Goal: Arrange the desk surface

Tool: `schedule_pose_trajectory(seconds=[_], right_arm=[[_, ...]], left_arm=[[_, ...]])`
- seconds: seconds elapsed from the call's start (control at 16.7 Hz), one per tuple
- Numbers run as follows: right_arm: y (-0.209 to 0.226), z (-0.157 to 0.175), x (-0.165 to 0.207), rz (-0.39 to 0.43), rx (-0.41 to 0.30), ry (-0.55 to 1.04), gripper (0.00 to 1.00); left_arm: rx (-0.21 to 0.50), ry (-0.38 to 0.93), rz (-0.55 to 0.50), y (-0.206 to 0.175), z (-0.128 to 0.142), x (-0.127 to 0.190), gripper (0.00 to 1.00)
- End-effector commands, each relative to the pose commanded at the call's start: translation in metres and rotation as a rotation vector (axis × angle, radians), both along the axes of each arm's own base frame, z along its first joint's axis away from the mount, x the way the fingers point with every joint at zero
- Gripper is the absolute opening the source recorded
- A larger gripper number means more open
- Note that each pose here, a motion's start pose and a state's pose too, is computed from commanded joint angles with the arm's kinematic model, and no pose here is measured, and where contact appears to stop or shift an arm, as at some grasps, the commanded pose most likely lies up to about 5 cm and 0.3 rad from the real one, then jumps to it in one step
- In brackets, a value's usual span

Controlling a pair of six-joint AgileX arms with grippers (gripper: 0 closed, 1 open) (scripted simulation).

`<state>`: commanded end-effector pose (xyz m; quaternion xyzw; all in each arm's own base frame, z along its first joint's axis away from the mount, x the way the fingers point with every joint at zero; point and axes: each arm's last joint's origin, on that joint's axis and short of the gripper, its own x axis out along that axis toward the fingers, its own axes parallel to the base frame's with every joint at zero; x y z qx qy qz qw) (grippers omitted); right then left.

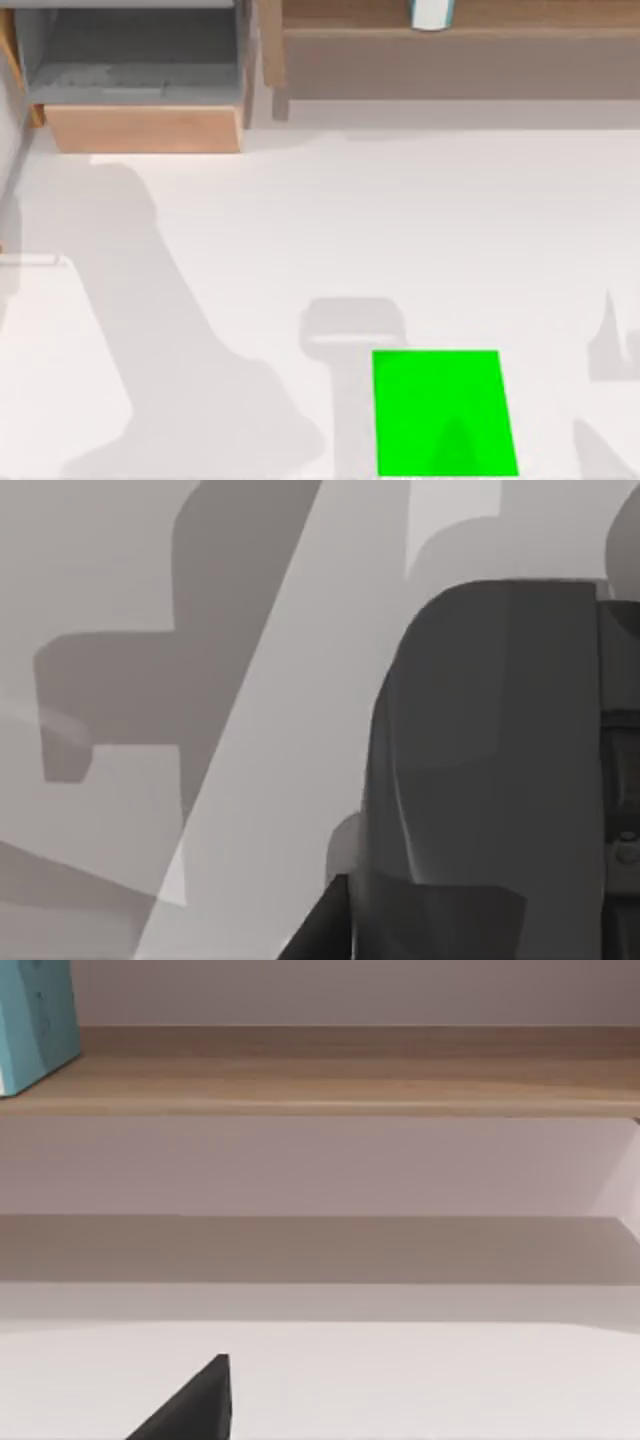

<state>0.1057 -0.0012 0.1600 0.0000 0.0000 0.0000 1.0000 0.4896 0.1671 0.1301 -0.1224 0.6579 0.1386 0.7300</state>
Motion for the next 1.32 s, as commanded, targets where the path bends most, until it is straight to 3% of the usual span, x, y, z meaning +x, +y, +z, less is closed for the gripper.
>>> schedule_pose_trajectory(seconds=[0.24, 0.84, 1.02, 1.32], right_arm=[[0.000, 0.000, 0.000, 0.000, 0.000, 0.000, 1.00], [0.000, 0.000, 0.000, 0.000, 0.000, 0.000, 1.00], [0.000, 0.000, 0.000, 0.000, 0.000, 0.000, 1.00], [0.000, 0.000, 0.000, 0.000, 0.000, 0.000, 1.00]], left_arm=[[0.000, 0.000, 0.000, 0.000, 0.000, 0.000, 0.02], [0.001, -0.003, 0.000, 0.001, 0.002, 0.000, 0.00], [0.028, -0.046, 0.028, 0.004, 0.029, -0.004, 0.00], [0.085, -0.149, 0.083, -0.026, 0.109, -0.019, 0.00]])
